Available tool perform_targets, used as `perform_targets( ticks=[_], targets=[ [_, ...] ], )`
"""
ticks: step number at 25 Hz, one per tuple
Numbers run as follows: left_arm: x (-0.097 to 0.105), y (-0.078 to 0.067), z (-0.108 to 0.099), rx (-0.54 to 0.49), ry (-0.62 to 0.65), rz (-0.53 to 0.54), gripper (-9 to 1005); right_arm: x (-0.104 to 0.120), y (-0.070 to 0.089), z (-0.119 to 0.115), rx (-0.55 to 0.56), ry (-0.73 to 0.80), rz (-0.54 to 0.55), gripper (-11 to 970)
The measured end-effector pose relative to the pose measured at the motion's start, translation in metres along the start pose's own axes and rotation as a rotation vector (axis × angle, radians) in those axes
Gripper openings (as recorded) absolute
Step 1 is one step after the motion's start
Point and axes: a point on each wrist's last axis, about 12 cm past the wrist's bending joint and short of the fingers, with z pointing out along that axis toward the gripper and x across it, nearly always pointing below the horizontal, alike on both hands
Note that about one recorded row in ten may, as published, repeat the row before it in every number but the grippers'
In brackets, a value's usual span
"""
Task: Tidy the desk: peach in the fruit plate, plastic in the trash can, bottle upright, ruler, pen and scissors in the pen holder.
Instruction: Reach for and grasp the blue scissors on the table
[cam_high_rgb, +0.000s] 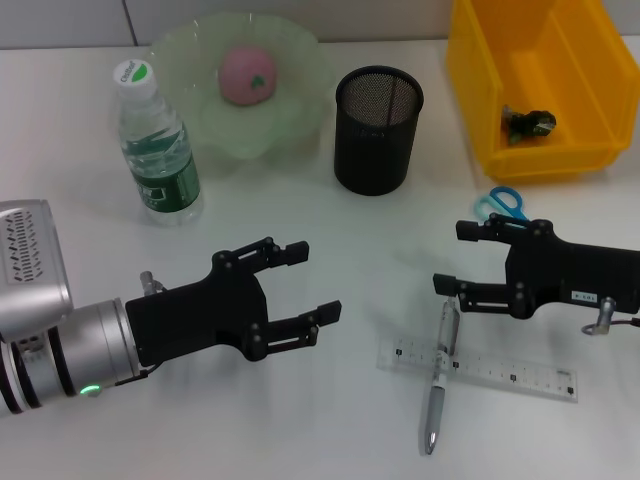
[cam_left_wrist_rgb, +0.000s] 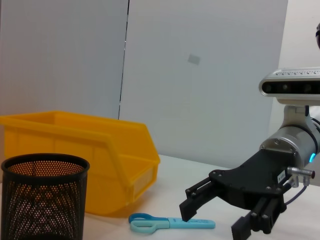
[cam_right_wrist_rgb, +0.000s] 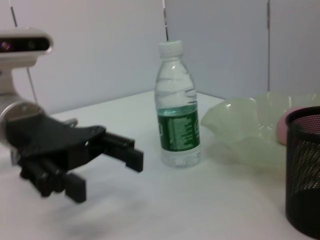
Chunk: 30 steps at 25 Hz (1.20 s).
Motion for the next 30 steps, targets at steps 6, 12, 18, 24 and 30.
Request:
perform_targets(
  ticks=[6,12,18,24,30],
  targets=[
    [0.0,0.0,0.0,-0.002,0.001,0.011,788,-0.036,-0.027,0.003,-0.007,0.138,0.226,803],
    [0.001,0.0,0.0,0.0,0.004,0.013,788,-0.077,-0.043,0.004,0.042,0.401,0.293,803],
    [0.002,-0.001,-0.001,-0.001,0.006,0.018,787,-0.107,-0.046,0.011,0.112,0.617,0.298,802],
    [0.003,-0.002,-0.002,-0.005,0.006,0.016,787,-0.13,-0.053,0.02,0.212,0.77,0.305,802],
    [0.004,-0.003,-0.003,-0.007,0.004,0.008,787,-0.139,-0.058,0.028,0.281,0.848,0.302,802]
  ],
)
